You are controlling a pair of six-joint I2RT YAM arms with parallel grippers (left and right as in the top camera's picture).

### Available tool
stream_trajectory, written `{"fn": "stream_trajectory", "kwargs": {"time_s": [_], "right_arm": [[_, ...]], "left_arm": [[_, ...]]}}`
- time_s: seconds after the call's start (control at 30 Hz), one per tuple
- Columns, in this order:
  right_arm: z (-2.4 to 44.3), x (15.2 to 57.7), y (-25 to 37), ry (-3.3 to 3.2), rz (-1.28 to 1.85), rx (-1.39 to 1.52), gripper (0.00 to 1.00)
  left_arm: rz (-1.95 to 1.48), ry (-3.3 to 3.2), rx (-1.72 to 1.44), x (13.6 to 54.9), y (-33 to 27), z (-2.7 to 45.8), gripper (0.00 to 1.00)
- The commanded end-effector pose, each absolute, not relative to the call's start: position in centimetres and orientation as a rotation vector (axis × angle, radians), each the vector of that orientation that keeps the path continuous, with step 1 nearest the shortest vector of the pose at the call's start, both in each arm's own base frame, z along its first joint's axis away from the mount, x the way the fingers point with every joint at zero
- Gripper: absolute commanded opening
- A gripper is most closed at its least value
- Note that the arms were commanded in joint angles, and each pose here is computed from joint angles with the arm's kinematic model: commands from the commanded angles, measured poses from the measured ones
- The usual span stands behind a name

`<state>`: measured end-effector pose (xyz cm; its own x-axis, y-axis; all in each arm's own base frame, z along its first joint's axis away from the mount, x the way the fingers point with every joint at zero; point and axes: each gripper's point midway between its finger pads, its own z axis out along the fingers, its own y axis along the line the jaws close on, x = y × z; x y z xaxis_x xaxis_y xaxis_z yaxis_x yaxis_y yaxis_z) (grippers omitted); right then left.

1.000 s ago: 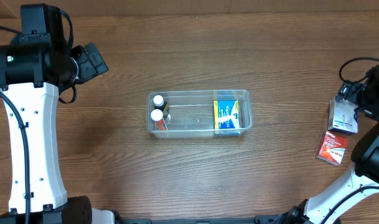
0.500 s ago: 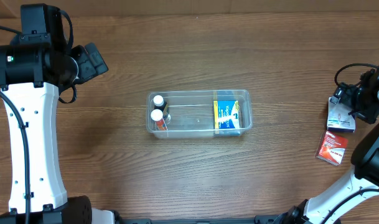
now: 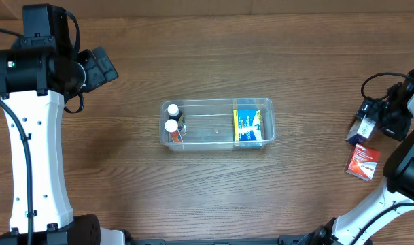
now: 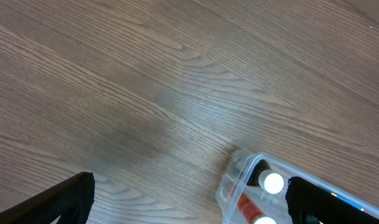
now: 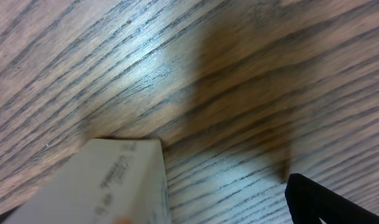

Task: Pack container
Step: 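Grasp the white medicine box with the right gripper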

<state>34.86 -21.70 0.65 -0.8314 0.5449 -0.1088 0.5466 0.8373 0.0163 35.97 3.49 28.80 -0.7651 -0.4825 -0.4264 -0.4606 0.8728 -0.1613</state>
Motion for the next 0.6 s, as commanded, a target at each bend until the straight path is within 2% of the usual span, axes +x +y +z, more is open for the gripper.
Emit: {"fn": "stream_trajectory", "kwargs": {"time_s": [0.0, 0.33, 0.5, 0.57], "right_arm": [[0.8, 34.8, -22.2, 2.903, -0.051, 0.867, 1.0], [6.6, 36.7, -23.4, 2.786, -0.102, 0.832, 1.0], [7.9, 36.5, -22.7, 2.779, -0.097, 0.821, 0.88], [7.8, 36.3, -22.1, 2.801, -0.087, 0.814, 0.87]], "left_arm": [[-0.072, 2.554, -0.654, 36.0, 3.4, 29.9, 1.0], [-0.071, 2.553, -0.654, 36.0, 3.4, 29.9, 1.0], [-0.072, 2.547, -0.653, 36.2, 3.4, 29.9, 1.0], [-0.072, 2.546, -0.652, 36.2, 3.4, 29.9, 1.0]]}}
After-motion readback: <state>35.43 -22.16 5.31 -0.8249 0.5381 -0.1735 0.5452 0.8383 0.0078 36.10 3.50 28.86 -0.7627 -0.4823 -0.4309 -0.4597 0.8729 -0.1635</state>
